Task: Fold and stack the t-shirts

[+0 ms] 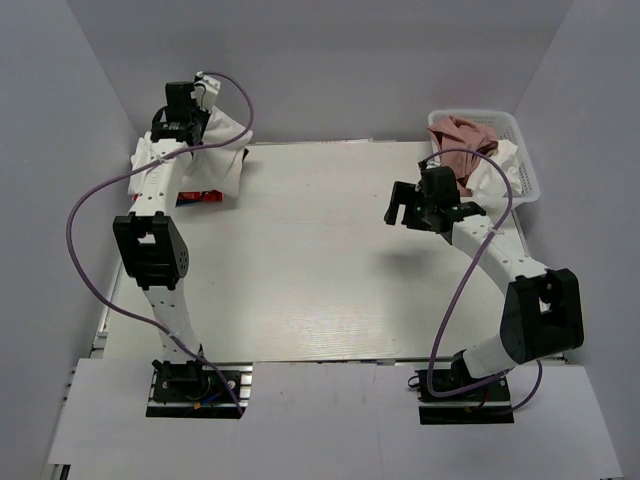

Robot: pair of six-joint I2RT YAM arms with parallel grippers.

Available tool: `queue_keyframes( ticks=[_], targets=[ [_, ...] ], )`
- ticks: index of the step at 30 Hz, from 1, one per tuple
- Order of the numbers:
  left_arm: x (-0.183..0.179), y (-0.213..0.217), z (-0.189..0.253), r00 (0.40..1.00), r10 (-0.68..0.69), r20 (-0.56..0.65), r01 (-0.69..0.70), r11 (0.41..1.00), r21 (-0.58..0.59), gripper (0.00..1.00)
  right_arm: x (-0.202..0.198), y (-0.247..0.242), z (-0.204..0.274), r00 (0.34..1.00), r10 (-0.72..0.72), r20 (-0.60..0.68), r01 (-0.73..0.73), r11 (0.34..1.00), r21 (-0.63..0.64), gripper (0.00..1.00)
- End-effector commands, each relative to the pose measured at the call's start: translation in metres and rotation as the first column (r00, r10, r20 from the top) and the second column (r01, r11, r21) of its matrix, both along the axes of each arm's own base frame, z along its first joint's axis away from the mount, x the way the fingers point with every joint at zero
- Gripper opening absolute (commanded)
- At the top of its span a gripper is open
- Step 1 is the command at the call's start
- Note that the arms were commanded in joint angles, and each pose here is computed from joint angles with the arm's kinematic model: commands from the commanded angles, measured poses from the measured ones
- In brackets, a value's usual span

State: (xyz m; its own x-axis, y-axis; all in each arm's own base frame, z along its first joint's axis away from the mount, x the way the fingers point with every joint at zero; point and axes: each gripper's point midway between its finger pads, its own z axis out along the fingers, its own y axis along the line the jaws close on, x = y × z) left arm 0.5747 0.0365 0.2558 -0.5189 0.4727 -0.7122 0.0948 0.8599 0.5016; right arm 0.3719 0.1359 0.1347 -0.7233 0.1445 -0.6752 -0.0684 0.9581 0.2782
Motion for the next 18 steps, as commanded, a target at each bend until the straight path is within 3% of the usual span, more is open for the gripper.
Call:
queue_keyframes(
  ticks=[1, 12, 18],
  targets=[
    [0.017, 0.04, 0.031, 0.99, 0.067, 0.127, -0.063, 0.997, -0.033, 0.0, 0.012, 0.003, 0.011, 1.0, 0.009, 0.02, -0.009, 1.0, 0.009, 0.91],
    [0.035, 0.112, -0.018, 0.979, 0.169, 0.111, -0.149, 0.975, -0.166, 0.0, 0.019, 0.017, 0.01, 0.999, 0.045, 0.004, -0.045, 0.998, 0.049, 0.91],
    [0.046, 0.125, -0.032, 0.979, 0.172, 0.112, -0.142, 0.962, -0.235, 0.0, 0.021, 0.022, 0.004, 0.998, 0.056, -0.021, -0.054, 0.996, 0.066, 0.91]
  ],
)
